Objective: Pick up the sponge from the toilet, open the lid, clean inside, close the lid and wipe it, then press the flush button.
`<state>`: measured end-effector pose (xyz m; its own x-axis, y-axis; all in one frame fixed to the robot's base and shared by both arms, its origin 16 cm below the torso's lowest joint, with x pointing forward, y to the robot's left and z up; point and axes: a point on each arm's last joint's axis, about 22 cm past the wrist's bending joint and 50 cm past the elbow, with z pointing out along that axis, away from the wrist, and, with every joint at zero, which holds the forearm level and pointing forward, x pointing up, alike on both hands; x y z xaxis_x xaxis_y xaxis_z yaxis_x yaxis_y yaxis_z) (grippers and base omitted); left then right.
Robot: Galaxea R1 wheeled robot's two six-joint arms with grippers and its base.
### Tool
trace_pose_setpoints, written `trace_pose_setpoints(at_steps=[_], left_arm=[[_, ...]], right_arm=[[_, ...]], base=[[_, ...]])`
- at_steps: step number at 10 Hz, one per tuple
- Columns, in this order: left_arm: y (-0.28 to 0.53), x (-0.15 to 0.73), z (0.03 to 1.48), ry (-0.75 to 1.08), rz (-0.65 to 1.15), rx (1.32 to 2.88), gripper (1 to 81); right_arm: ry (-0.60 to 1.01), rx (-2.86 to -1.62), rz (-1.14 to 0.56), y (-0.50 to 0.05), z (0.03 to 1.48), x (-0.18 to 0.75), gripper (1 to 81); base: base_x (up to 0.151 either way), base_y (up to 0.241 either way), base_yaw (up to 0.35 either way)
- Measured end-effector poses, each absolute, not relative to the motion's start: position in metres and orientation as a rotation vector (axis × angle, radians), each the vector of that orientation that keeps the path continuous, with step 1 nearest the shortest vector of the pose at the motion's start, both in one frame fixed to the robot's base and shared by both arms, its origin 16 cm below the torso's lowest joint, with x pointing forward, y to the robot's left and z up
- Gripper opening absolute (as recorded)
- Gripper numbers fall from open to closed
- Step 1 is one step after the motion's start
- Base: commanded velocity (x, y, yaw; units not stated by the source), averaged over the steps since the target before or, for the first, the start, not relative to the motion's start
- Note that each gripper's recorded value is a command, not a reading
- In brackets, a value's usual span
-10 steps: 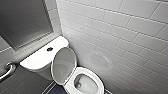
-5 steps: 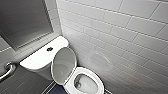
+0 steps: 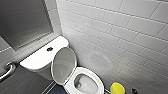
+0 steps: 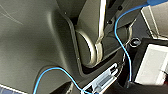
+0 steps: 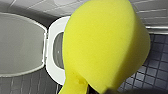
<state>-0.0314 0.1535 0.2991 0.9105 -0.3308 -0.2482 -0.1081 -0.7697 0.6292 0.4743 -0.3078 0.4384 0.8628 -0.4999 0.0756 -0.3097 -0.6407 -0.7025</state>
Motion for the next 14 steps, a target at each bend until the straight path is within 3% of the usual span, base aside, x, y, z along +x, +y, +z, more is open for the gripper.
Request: trace_pose_setpoints(at_steps=[3,6,9,14], left_arm=[[0.157,-0.037,0.294,-0.256,-0.438,2.478,81.1],[0.15,-0.056,0.304,-0.121,-0.414,2.508,81.1],[0.136,-0.063,0.31,-0.066,-0.402,2.506,81.1],[0.122,-0.083,0.293,-0.076,-0.438,2.542,81.1]], right_arm=[[0.534,-2.308,-0.266,-0.286,0.428,0.511,1.0],[0.414,-2.273,-0.182,-0.225,0.415,0.539,1.0],[0.329,-2.237,-0.227,-0.184,0.422,0.593,1.0],[0.295,-2.308,-0.251,-0.156,0.388,0.667,1.0]], base=[[0.0,0.0,0.0],[0.0,0.0,0.0],[0.0,0.0,0.0],[0.0,0.0,0.0]])
